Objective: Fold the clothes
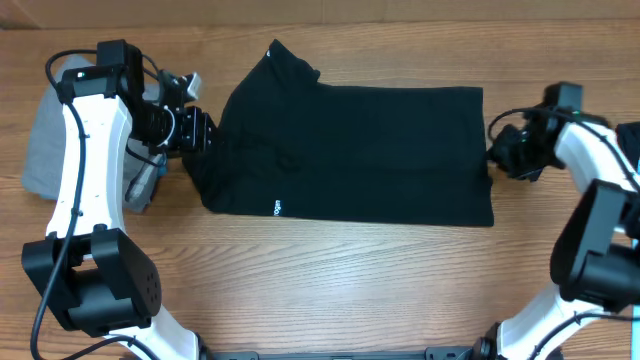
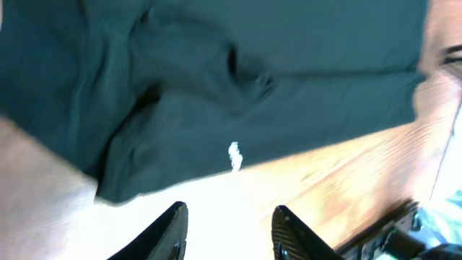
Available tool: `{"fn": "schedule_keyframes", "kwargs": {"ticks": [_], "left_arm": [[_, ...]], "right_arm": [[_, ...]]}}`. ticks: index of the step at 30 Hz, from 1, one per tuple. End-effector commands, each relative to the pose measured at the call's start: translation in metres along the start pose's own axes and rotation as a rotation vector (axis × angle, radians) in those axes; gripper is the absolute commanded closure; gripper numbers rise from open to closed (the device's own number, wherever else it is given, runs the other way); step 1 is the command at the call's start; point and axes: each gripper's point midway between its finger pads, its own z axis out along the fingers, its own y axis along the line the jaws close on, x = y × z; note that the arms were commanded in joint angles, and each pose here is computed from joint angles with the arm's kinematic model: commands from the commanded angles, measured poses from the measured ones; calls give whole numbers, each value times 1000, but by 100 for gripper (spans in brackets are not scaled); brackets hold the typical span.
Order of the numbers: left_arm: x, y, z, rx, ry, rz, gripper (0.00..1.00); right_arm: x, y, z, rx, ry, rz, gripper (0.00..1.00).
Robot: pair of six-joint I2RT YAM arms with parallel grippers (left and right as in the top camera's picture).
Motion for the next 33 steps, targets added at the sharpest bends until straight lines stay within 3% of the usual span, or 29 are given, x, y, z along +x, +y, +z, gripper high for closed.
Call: {"fn": "schedule_keyframes", "kwargs": {"ticks": [1,5,11,18,24,33], "left_arm": [[11,15,-14,-151,25,-19,60],[37,36,-11,-265,118,-142,60],[61,60,31,-278,170,-273,53],[72,84,79,-289,106,-463,51],[59,96,94,-287,14,-480,51],[53,109,108,-303,-57,-512,65]], "right_arm": [[-13,35,-62,-123,-95,-48,55],[18,32,-76,-104,-6,-20,50],[59,13,-70,-33,151,19,45],[83,0,-50,-12,221,38,41],[102,-12,-32,0,262,52,40],[129,-26,-9,9,312,79,40]]}}
